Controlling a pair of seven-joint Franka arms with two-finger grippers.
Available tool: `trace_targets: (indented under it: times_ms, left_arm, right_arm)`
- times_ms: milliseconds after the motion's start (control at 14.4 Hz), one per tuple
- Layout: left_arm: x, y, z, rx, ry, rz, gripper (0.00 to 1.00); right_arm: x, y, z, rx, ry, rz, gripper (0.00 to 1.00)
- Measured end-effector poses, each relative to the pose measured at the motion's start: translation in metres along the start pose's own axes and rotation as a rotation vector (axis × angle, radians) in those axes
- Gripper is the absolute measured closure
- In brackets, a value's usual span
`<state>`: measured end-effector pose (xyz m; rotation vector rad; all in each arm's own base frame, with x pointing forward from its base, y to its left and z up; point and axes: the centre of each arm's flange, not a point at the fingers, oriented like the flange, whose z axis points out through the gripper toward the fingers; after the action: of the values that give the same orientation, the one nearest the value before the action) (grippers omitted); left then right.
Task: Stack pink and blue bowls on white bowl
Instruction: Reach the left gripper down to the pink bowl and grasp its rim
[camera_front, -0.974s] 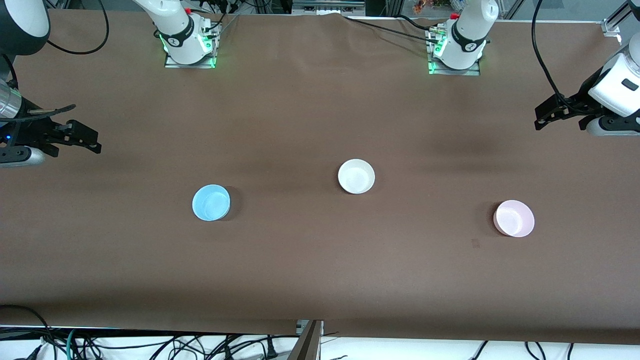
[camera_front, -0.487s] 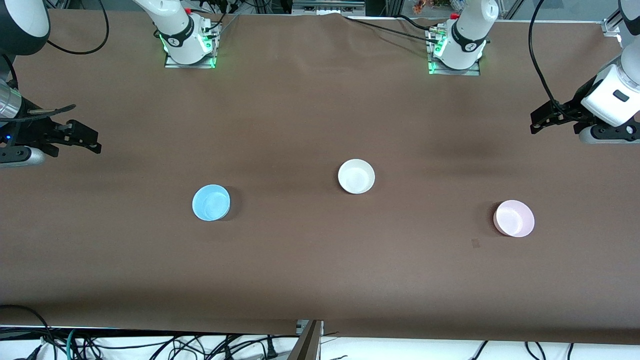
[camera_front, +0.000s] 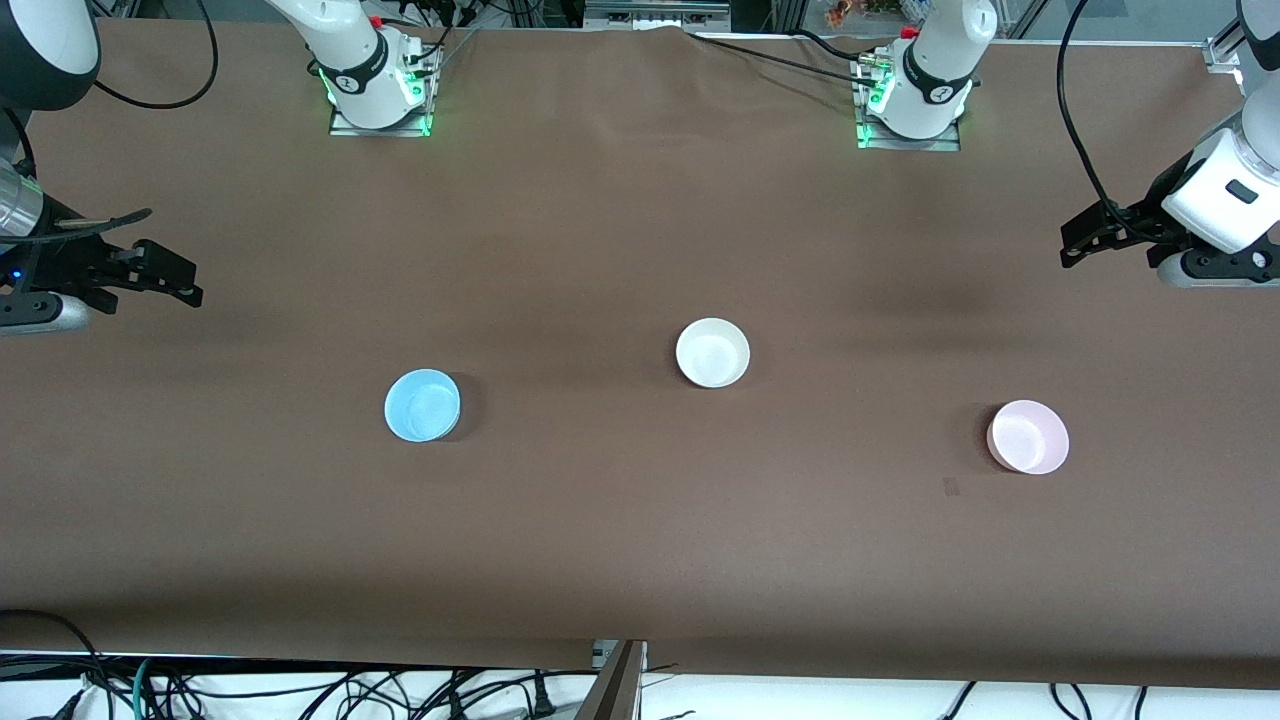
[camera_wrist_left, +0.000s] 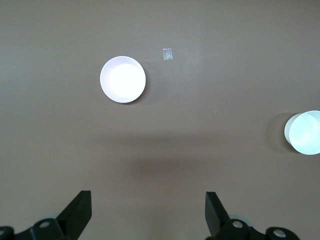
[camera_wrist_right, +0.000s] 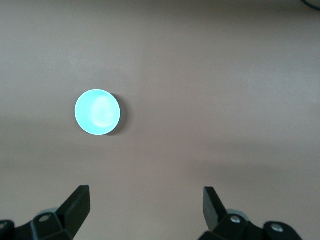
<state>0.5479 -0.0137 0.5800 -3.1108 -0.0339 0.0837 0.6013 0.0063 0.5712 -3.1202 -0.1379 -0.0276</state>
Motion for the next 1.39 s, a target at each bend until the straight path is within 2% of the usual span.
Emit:
trace_targets:
  times_ms: [487,626,765,904,1183,1391]
  left_arm:
    - [-0.001,-0.012,0.007,0.0,-0.037,-0.003,0.0]
    - [0.008,-0.021,0.027,-0.003,-0.075,0.002,0.0]
    - [0.027,-0.032,0.054,-0.008,-0.075,-0.008,0.0]
    - [0.052,-0.048,0.084,-0.007,-0.034,-0.016,0.0]
    - [0.108,-0.098,0.163,0.01,0.11,0.02,0.0]
    - [0.13,-0.129,0.235,0.014,0.147,0.079,0.0]
  right_arm:
    - [0.0,0.0,0.0,0.0,0.0,0.0,0.0]
    - [0.0,0.0,0.0,0.0,0.0,0.0,0.0]
    - [0.0,0.0,0.0,0.0,0.0,0.0,0.0]
    - [0.0,0.0,0.0,0.0,0.0,0.0,0.0]
    - [0.0,0.0,0.0,0.0,0.0,0.0,0.0]
    - [0.0,0.0,0.0,0.0,0.0,0.0,0.0]
